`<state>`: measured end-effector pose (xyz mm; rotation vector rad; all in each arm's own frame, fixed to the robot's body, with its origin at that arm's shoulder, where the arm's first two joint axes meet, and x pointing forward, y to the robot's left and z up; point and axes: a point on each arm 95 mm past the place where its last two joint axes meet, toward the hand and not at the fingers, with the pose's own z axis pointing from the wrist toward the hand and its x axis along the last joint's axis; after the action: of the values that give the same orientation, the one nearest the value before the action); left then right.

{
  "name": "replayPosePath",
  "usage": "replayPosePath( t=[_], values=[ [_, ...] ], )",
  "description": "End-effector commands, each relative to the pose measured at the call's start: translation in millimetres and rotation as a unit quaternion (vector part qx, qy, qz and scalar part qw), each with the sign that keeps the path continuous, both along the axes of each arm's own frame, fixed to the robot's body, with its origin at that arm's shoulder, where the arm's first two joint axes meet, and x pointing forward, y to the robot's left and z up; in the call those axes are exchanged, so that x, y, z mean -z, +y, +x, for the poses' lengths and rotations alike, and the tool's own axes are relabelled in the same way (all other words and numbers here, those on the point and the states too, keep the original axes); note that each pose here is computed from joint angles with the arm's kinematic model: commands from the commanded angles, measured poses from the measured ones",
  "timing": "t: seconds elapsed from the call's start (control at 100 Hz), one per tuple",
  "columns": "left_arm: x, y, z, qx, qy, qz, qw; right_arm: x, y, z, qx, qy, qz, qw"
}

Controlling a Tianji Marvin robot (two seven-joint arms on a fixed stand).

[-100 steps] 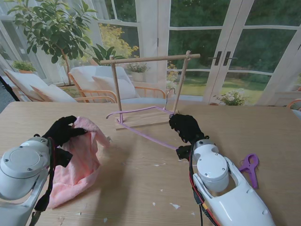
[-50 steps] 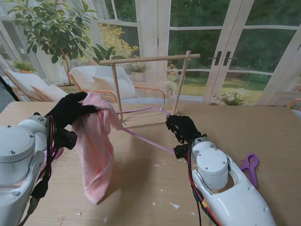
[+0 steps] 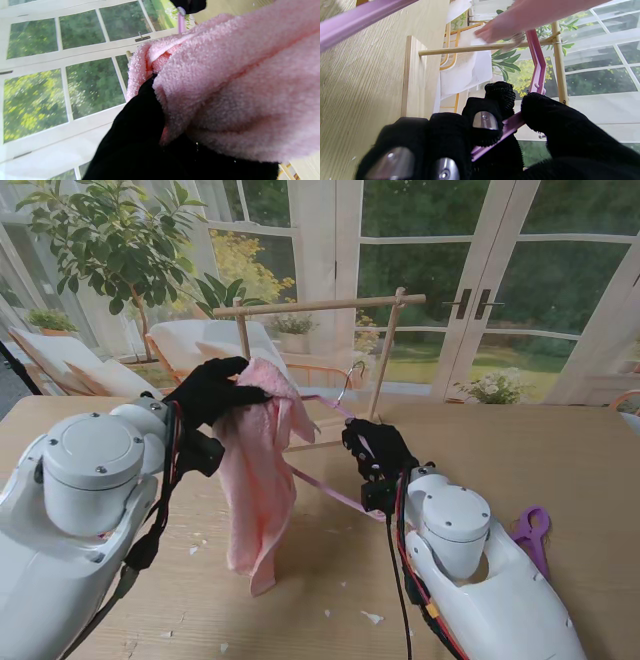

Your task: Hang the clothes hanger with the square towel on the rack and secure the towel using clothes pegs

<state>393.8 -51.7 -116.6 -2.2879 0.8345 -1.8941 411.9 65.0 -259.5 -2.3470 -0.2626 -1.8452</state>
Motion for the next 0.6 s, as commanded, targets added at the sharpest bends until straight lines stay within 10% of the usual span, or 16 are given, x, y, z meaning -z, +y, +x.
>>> replayPosePath(
  t=[0.0,0.59],
  values=[
    [5.6,-7,2.8,0.009,0.005,0.004,0.9999,-6.4,6,-3.5,-0.005,-0.003,0.006,1.0000],
    [25.6,-51,17.2,0.010,-0.011,0.019,0.9997,-18.5,17,-7.8,-0.029,0.027,0.057,0.9976]
  ],
)
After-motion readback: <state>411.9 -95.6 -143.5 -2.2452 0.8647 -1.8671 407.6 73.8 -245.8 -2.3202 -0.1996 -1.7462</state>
